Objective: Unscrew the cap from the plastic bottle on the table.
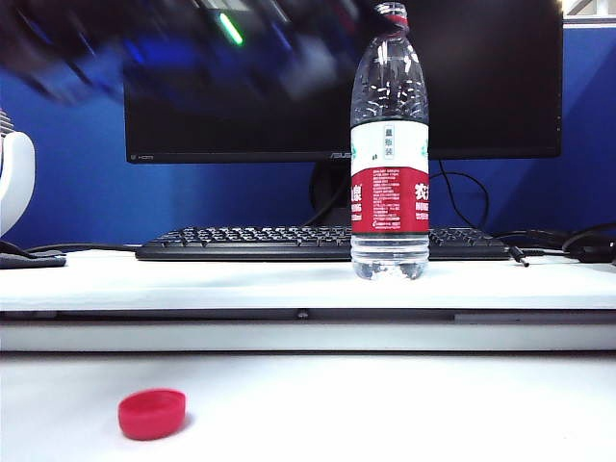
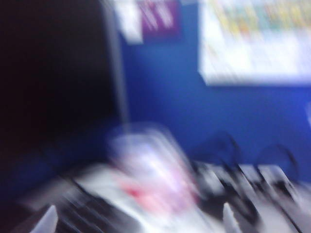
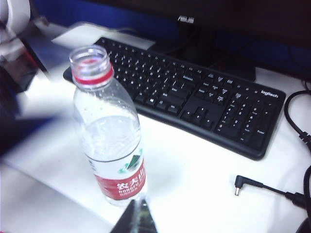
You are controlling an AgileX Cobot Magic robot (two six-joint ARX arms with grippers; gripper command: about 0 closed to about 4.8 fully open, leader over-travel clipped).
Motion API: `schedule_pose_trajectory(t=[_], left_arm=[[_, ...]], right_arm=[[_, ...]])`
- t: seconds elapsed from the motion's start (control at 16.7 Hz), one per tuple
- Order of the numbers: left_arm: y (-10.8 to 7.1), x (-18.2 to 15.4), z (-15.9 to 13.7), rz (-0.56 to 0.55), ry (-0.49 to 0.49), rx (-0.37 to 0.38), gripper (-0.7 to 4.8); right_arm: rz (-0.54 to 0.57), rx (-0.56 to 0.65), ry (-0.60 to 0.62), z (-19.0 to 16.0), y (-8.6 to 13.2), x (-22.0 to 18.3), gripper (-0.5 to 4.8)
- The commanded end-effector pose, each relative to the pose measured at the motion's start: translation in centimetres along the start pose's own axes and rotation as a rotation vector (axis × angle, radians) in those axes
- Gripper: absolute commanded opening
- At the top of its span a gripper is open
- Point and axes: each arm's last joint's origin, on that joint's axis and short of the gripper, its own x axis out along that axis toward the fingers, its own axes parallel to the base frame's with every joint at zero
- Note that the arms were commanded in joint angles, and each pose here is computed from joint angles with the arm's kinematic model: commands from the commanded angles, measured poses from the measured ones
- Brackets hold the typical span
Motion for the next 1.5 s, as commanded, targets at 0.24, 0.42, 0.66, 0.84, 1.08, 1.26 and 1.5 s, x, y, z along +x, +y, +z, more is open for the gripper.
schedule_pose_trajectory(t=[0.24,0.42,0.66,0.84,1.08,1.26,1.5], left_arm=[[2.7,-5.7,10.1,0.137,-0.176,0.077,0.82],[1.6,-11.5,15.9,0.308,-0.150,0.138,-0.05],[-5.2,-21.2,19.6,0.539,0.048,0.203,-0.05],[-10.1,-26.4,18.9,0.538,0.082,0.132,-0.05],[-13.1,-30.2,17.1,0.677,0.087,0.060,-0.05],[-13.2,-30.4,15.3,0.671,0.256,-0.024,-0.05],[-10.9,-28.0,12.1,0.608,0.149,-0.072,-0.05]], right_arm=[[0.008,0.021,-0.057,0.2,0.1,-1.6,-0.01],[0.010,0.022,-0.082,0.2,0.1,-2.5,-0.01],[0.027,0.018,-0.142,0.1,0.2,-4.1,-0.01],[0.028,0.018,-0.147,-0.1,0.2,-4.7,-0.01],[0.026,0.018,-0.122,-0.4,0.2,-4.8,-0.01],[0.023,0.018,-0.113,-0.6,0.2,-5.1,-0.01],[0.023,0.018,-0.118,-0.6,0.2,-5.2,-0.01]])
